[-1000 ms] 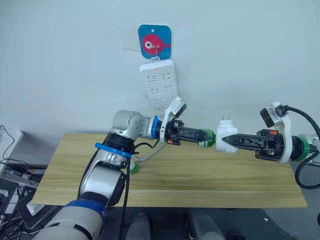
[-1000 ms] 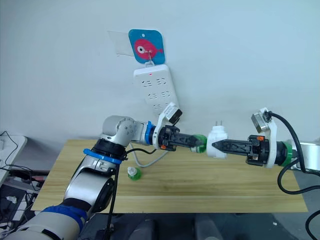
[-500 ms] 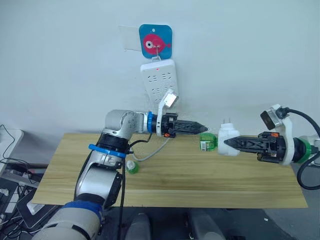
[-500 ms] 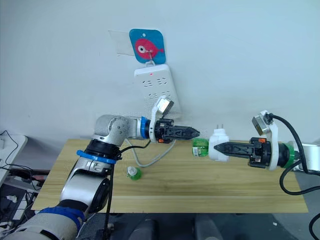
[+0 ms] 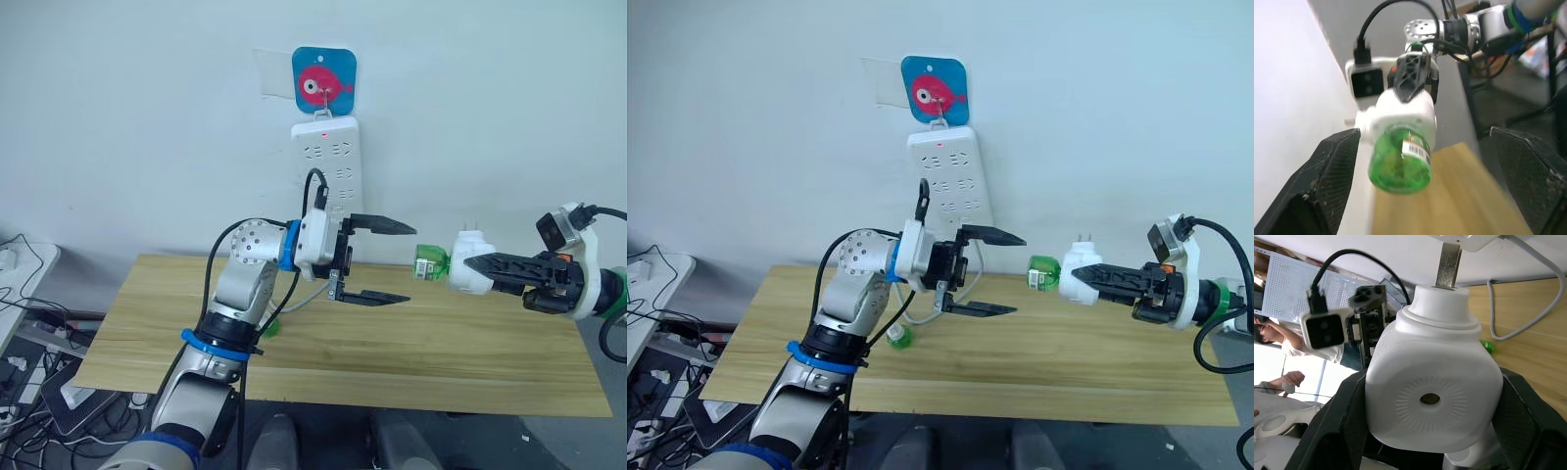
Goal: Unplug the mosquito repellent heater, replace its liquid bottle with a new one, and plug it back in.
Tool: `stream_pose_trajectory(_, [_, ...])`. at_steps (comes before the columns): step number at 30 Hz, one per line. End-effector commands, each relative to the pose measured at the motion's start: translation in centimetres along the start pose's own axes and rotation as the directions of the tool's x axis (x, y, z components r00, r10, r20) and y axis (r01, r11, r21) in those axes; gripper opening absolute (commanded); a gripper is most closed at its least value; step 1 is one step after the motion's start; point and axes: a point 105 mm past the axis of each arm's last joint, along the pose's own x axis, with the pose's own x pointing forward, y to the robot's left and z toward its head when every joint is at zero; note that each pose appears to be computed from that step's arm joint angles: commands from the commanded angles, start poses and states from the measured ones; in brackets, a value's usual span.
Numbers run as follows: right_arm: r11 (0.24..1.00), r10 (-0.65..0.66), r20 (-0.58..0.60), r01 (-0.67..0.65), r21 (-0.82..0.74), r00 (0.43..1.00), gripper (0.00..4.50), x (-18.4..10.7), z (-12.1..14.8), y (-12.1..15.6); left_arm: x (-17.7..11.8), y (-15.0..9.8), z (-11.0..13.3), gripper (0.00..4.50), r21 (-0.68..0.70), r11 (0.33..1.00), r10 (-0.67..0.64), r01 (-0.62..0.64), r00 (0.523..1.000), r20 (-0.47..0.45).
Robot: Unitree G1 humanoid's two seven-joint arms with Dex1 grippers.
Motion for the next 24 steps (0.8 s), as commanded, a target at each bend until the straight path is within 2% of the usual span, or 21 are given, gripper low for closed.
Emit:
stream_pose_trajectory(1, [0.997,0.064,-0.002,-0.064,-0.041,0.998,3.04,-0.1,0.4,1.6,0.5,-0.2,-0.5,4.49,0.182,0.983,0.003,0.0,1.0,-0.016])
stream_pose_trajectory(5, [0.996,0.078,-0.008,-0.078,-0.048,0.997,3.04,0.0,0.3,1.9,0.9,-0.4,-1.6,4.49,0.341,0.94,0.03,-0.015,0.999,-0.037])
stream_pose_trajectory(10, [0.996,0.079,-0.019,-0.08,-0.049,0.997,3.04,0.1,-0.1,1.9,1.5,0.4,-1.6,4.49,0.418,0.905,0.089,-0.083,0.996,0.005])
stream_pose_trajectory(22, [0.994,0.087,-0.033,-0.089,-0.057,0.996,3.04,0.5,-0.5,2.0,2.3,0.3,-1.5,4.49,0.46,0.884,0.074,-0.082,0.997,0.034])
stream_pose_trajectory(24, [0.994,0.089,-0.033,-0.09,-0.057,0.996,3.04,0.5,-0.5,2.0,2.4,0.1,-1.4,4.1,0.464,0.883,0.06,-0.072,0.997,0.04])
